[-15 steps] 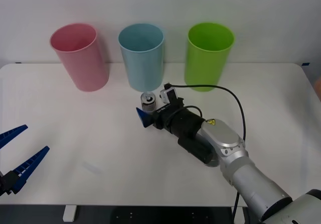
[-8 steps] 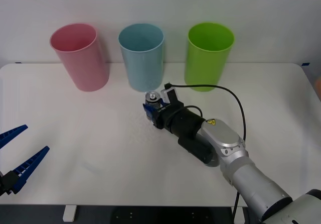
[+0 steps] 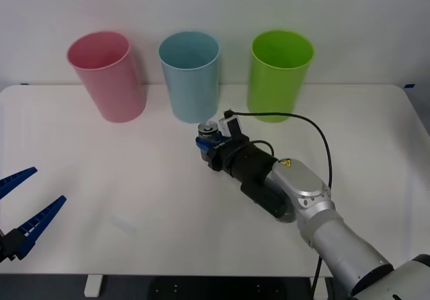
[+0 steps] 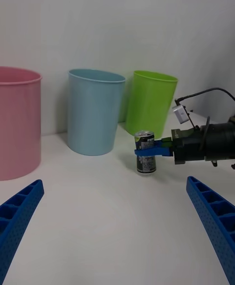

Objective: Grasp the object on the table and drop it into the matching bin: aluminum can to the light blue bin, PET bottle to the pink bin.

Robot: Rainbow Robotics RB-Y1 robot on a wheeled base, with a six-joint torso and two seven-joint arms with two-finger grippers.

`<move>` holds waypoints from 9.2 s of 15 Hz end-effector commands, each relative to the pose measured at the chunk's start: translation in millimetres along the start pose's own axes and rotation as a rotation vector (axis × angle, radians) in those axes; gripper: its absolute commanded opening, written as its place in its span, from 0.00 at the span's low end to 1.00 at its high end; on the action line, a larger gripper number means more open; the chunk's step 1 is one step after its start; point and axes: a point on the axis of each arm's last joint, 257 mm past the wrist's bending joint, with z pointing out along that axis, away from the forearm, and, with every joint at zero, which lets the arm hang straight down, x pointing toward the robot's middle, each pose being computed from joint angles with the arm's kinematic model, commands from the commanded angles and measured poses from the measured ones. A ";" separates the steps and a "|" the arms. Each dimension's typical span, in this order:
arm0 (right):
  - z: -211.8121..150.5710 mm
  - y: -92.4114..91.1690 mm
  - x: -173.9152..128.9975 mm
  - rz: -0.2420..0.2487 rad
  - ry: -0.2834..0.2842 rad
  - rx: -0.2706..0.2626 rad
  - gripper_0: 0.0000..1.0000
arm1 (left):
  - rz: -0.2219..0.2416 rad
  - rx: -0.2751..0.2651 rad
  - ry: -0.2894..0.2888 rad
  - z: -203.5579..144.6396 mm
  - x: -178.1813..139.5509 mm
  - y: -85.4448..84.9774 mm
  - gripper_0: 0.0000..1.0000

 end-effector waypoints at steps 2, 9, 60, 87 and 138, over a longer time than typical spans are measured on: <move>-10.8 -8.9 -14.4 0.003 -0.048 0.023 0.02 | 0.000 0.000 0.000 0.0 0.0 0.0 1.00; -60.5 -14.7 -33.4 -0.012 -0.148 0.051 0.02 | 0.000 0.000 0.000 0.0 0.0 0.0 1.00; -3.3 -53.5 -311.1 0.164 -0.300 -0.208 0.00 | 0.000 0.000 0.000 0.0 0.0 0.0 1.00; 21.6 -54.0 -314.9 0.163 -0.317 -0.098 1.00 | 0.000 0.000 0.000 0.0 0.0 0.0 1.00; -434.2 -78.1 -19.8 -0.095 -0.167 0.059 1.00 | 0.000 0.000 0.000 0.0 0.0 0.0 1.00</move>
